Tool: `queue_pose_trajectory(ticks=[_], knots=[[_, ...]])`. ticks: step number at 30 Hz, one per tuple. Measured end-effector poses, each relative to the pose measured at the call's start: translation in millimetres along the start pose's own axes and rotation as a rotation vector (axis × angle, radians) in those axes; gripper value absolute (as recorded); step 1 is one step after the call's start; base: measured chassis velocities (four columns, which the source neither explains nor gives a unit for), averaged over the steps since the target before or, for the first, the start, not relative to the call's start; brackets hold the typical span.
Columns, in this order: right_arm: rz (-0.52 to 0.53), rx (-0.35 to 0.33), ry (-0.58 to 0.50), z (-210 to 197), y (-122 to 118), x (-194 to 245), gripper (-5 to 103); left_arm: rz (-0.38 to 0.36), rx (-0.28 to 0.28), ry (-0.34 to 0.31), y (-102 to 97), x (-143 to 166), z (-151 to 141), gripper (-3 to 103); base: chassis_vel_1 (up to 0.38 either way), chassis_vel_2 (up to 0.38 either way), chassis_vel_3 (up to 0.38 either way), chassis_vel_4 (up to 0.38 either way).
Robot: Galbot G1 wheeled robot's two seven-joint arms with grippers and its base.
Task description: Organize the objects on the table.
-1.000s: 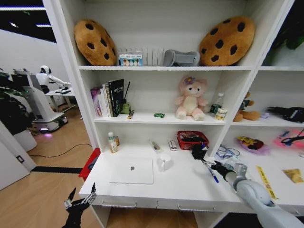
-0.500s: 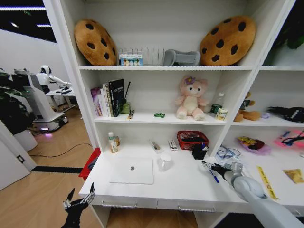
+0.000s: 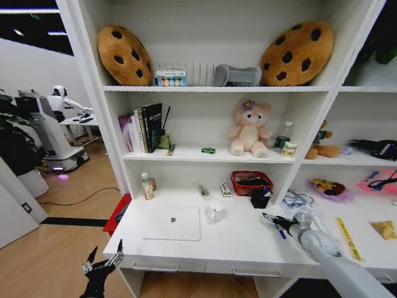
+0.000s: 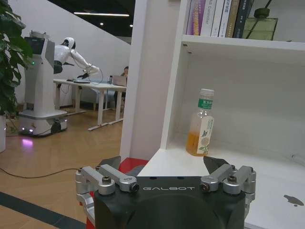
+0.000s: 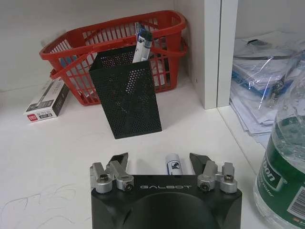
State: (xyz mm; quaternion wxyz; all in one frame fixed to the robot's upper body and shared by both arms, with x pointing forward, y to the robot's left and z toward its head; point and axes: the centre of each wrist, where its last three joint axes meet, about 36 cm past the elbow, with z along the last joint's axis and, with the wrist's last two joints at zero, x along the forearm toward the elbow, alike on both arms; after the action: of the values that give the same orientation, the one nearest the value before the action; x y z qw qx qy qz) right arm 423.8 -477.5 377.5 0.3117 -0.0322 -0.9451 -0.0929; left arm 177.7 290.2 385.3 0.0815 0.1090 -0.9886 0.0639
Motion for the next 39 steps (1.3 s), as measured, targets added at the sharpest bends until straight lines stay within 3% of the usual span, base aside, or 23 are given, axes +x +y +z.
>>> queue_pose_trajectory(ticks=[1, 5, 9, 12, 14, 16, 20, 39], knots=[[0.0, 0.0, 0.0, 0.0, 0.0, 0.0, 76, 0.0, 0.0, 0.0, 0.0, 0.0, 0.0, 98, 0.0, 0.0, 0.0, 0.0], [0.001, -0.002, -0.004, 1.0, -1.0, 0.6, 54, -0.016, 0.0, -0.005, 0.3, -1.4, 0.8, 98, 0.0, 0.0, 0.0, 0.0], [0.003, -0.003, -0.006, 0.8, -1.7, 0.8, 47, -0.019, -0.001, -0.005, 0.2, -1.5, 0.9, 98, 0.0, 0.0, 0.0, 0.0], [0.006, -0.005, -0.006, 1.6, -2.6, -0.1, 31, -0.017, -0.006, -0.005, -0.1, -1.3, 1.0, 98, 0.0, 0.0, 0.0, 0.0], [0.007, -0.006, -0.005, 2.3, -2.9, -0.4, 31, -0.018, -0.006, -0.005, 0.0, -1.2, 1.0, 98, 0.0, 0.0, 0.0, 0.0], [0.007, -0.007, -0.003, 3.3, -3.0, -0.6, 15, -0.019, -0.007, -0.005, 0.4, -1.0, 0.8, 98, 0.0, 0.0, 0.0, 0.0], [0.009, -0.007, -0.004, 4.1, -5.0, 0.4, 3, -0.02, -0.008, -0.006, 0.9, -0.8, 0.6, 98, 0.0, 0.0, 0.0, 0.0], [-0.032, -0.003, -0.05, -2.1, 9.9, 9.9, -3, -0.016, -0.006, -0.004, -1.0, 0.0, 1.3, 98, 0.0, 0.0, 0.0, 0.0]])
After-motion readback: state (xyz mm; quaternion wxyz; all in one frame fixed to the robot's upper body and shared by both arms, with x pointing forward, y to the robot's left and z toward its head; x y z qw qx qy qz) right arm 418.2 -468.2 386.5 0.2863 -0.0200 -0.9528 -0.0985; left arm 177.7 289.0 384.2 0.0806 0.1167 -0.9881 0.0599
